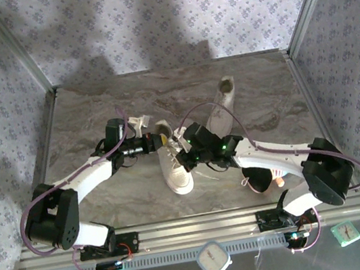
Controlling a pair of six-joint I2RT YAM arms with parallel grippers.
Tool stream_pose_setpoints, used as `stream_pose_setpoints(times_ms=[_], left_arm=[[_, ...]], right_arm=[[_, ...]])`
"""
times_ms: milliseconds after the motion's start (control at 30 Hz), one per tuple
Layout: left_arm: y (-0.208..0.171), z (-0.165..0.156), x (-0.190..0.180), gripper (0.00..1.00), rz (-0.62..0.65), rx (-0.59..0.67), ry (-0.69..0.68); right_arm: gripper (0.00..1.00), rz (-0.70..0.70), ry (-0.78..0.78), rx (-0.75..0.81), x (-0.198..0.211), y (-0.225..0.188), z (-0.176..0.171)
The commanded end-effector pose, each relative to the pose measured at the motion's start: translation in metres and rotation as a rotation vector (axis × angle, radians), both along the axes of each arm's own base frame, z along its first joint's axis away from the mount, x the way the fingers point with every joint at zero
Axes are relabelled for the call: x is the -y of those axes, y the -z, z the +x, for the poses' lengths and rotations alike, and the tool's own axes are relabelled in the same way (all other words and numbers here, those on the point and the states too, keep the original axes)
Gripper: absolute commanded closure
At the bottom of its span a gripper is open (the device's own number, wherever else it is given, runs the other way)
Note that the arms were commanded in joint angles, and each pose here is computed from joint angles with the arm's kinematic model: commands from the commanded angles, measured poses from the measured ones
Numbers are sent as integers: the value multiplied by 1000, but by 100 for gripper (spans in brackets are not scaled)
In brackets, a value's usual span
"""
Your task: Tie the shoes
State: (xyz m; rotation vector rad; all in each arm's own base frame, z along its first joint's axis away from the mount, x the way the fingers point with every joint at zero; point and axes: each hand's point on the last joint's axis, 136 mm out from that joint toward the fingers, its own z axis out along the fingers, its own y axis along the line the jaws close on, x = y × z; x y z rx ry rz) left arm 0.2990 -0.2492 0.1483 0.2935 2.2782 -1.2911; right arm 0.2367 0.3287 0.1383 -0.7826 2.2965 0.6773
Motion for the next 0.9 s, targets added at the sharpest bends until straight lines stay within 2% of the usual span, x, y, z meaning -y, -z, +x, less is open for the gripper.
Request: stream_pose_setpoints(times_ms=[0, 167, 300, 633, 700, 867], left_arm=[[-13, 6, 3, 100, -14, 47, 6], [-14, 4, 4, 100, -19, 48, 18], [-19, -2, 10, 100, -44, 56, 70], [-24, -8, 10, 100, -39, 74, 83], [-23, -7, 10, 100, -39, 72, 81], [-20, -6, 10, 100, -35, 68, 75]], right_arm=[[96, -13, -3, -23, 10, 3, -6], [96, 87, 3, -85, 13, 0, -5], [95, 177, -32, -140, 0, -9, -4], [94, 284, -70, -206, -14, -16, 7], [93, 233, -73, -186, -15, -12, 7], [86, -33, -34, -78, -13, 9, 9]])
